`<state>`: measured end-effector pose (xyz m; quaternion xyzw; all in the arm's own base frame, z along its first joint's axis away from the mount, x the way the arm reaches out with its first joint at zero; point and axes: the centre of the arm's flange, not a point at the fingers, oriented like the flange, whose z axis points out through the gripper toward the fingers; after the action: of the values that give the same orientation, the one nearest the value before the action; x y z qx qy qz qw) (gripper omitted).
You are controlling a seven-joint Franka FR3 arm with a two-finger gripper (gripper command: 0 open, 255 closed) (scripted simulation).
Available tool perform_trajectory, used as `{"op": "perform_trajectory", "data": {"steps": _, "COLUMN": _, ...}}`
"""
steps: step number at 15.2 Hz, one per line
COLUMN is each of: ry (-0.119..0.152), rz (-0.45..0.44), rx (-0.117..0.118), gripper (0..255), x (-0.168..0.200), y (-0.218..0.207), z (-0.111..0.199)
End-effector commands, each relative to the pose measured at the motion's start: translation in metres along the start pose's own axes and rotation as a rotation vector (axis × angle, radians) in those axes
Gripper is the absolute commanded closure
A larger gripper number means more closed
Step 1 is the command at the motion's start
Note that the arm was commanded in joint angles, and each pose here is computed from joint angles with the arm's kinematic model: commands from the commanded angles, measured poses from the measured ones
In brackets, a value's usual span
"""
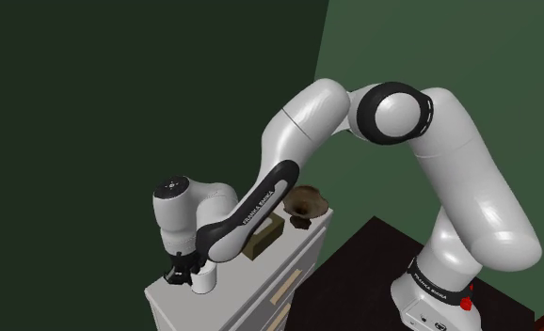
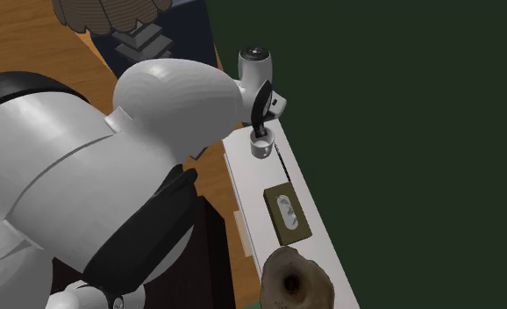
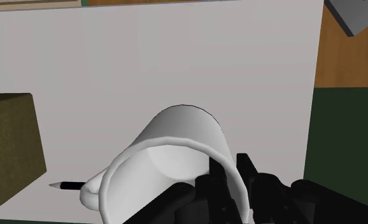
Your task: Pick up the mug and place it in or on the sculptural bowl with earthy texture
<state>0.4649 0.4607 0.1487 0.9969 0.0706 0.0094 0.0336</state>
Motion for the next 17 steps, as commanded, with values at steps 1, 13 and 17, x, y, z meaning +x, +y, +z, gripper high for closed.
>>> {"op": "perform_trajectory", "data": {"steps": 1, "ry": 0.000, "rz": 0.000, "rx": 0.000, "gripper": 255, "x": 0.000, "y": 0.001, "z": -0.010}}
{"op": "perform_trajectory", "data": {"steps": 13, "ry": 0.000, "rz": 0.000, "rx": 0.000, "gripper": 255, "x": 0.001, "y": 0.006, "z": -0.074}}
{"op": "perform_trajectory", "data": {"steps": 17, "ry": 0.000, "rz": 0.000, "rx": 0.000, "gripper": 255, "x": 0.001, "y": 0.007, "z": -0.095}}
